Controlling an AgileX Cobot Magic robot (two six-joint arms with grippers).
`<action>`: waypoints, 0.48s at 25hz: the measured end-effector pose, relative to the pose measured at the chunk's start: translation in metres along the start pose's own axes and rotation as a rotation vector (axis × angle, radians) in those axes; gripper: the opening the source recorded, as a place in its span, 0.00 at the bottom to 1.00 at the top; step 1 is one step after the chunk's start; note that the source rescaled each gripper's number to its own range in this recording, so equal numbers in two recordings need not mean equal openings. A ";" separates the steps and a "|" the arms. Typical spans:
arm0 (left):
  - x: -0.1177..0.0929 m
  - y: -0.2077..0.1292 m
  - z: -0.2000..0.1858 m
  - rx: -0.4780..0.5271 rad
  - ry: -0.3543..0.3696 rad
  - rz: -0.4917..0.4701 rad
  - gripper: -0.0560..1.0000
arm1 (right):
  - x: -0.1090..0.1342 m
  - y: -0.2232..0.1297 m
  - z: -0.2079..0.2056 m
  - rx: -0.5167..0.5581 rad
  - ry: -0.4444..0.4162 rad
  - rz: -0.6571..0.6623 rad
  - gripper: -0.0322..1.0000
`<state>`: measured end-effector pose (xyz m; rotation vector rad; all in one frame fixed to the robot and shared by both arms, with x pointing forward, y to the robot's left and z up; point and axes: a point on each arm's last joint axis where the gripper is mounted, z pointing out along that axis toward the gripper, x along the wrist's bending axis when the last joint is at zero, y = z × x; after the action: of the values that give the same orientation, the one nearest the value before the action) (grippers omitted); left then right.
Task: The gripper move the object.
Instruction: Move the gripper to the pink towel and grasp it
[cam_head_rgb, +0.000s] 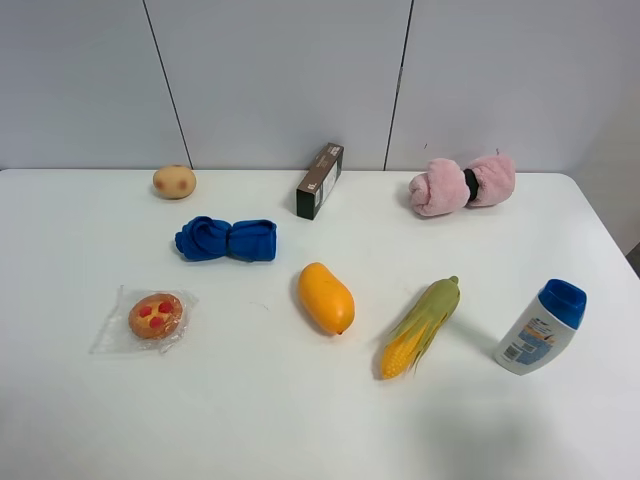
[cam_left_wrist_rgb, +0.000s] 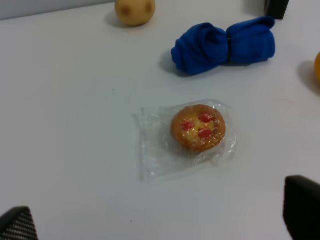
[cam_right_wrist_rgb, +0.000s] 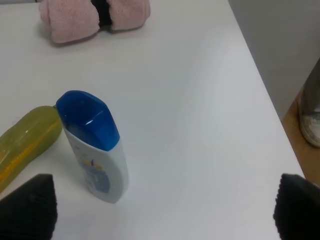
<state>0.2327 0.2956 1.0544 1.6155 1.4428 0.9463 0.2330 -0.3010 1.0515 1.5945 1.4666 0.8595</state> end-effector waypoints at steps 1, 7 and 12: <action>0.000 0.000 0.000 0.000 0.000 0.000 1.00 | 0.000 0.000 0.000 0.000 0.000 0.000 0.77; 0.000 0.000 0.000 0.000 0.000 0.000 1.00 | 0.000 0.000 0.000 0.000 0.000 0.000 0.77; 0.000 0.000 0.000 0.000 0.000 0.000 1.00 | 0.000 0.000 0.000 0.000 0.000 0.000 0.77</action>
<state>0.2327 0.2956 1.0544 1.6155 1.4428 0.9463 0.2330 -0.3010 1.0515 1.5945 1.4666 0.8595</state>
